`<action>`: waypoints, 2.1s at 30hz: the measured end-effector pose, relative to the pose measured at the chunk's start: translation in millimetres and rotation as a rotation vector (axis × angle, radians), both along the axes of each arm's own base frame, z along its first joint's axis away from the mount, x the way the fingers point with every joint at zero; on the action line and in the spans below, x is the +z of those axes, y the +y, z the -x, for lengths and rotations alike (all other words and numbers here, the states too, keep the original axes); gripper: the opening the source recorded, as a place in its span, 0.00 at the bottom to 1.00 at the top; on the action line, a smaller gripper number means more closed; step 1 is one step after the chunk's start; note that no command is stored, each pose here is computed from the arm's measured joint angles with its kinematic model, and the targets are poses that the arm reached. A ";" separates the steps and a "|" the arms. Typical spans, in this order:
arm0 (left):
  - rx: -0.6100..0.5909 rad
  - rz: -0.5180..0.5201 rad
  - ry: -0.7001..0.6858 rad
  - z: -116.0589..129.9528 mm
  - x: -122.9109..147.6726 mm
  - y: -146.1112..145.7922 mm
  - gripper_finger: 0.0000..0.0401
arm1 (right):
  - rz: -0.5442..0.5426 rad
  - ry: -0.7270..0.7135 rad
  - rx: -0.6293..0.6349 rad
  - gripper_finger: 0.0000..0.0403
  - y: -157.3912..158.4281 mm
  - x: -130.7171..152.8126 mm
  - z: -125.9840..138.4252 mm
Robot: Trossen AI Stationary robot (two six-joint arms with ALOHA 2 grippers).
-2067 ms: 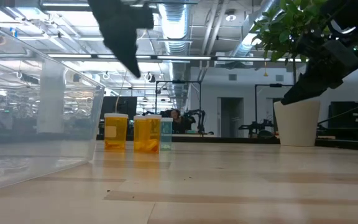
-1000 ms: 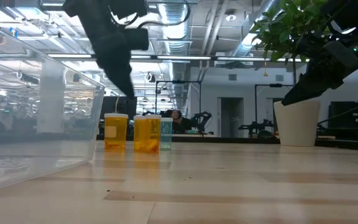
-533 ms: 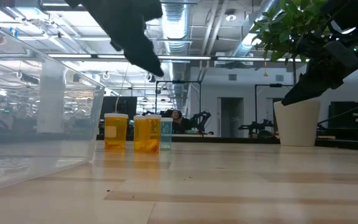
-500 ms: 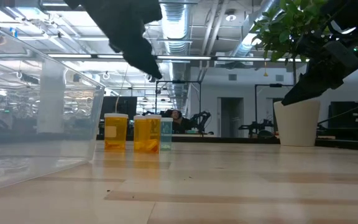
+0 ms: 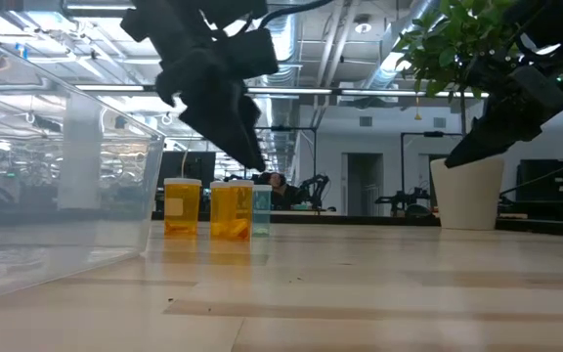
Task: Pick and place medicine bottles into bin by pill shape (circle, oval)
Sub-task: Put the bottom small orange pill bottle into the left transparent bin
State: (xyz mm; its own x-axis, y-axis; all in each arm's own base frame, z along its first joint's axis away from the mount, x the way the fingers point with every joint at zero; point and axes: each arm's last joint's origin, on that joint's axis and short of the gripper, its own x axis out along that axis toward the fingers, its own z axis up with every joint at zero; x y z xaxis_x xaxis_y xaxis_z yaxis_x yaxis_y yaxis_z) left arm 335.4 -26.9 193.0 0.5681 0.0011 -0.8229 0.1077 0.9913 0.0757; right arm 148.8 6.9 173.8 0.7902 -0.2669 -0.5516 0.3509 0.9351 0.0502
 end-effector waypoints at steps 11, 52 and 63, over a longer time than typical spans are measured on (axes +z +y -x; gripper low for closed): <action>-0.013 0.004 0.035 -3.7 -13.0 -1.2 0.74 | 0.001 0.010 0.000 0.58 -0.1 -0.8 0.5; -0.030 -0.006 0.077 -3.5 -21.1 -1.6 0.28 | 0.002 0.011 0.000 0.58 -0.1 -0.9 0.6; -0.021 0.001 0.061 -4.9 -20.3 -1.7 0.29 | 0.002 0.011 0.000 0.58 -0.1 -0.8 0.6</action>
State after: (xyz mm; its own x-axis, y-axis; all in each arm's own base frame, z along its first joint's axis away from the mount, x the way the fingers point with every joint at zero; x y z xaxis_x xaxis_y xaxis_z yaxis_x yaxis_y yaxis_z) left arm 340.2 -28.5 172.8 0.5169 -0.0117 -0.8559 0.1333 0.9888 0.0670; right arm 148.2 6.8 173.0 0.7839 -0.2677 -0.5602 0.3513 0.9352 0.0447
